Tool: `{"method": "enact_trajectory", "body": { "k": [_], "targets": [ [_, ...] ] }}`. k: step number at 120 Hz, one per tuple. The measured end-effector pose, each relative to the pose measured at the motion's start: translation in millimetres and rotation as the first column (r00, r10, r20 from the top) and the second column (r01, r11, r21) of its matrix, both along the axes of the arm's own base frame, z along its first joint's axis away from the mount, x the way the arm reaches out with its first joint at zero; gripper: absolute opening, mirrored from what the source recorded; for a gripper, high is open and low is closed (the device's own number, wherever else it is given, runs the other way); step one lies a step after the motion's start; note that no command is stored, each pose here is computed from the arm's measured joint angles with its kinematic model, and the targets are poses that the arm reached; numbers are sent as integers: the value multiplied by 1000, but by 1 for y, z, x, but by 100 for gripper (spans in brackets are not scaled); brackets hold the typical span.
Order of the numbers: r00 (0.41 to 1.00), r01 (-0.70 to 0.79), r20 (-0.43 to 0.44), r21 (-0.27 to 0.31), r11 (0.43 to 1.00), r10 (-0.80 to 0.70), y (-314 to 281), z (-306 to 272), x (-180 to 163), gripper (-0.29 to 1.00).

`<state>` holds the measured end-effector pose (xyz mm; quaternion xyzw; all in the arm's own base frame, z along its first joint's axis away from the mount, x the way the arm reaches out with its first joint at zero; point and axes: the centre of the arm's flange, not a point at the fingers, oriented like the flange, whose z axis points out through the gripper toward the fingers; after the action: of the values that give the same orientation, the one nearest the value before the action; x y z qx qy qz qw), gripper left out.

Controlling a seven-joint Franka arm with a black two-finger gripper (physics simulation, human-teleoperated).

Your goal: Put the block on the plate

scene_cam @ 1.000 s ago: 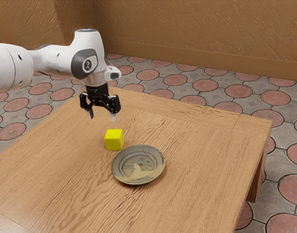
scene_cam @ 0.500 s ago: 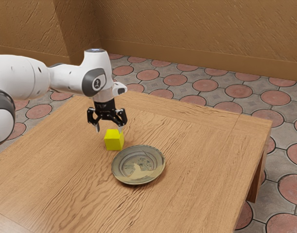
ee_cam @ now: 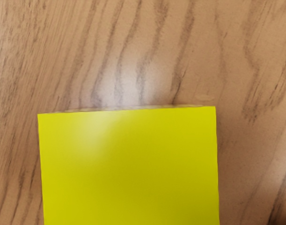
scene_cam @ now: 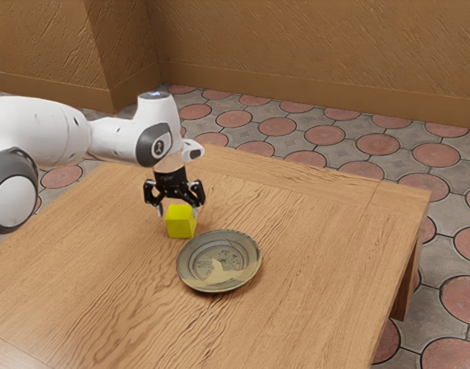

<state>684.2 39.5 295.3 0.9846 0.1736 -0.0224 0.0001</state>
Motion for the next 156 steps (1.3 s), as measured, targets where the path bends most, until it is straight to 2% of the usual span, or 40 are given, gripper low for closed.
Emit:
{"method": "enact_trajectory", "body": {
  "k": [56,103,156],
  "targets": [
    [1000,-14,-4,-2,1000,14,7,-27,3,70],
    [1000,-11,4,-2,1000,11,6,-28,4,50],
    [1000,-10,16,1,1000,10,4,-19,5,46]
  ]
}}
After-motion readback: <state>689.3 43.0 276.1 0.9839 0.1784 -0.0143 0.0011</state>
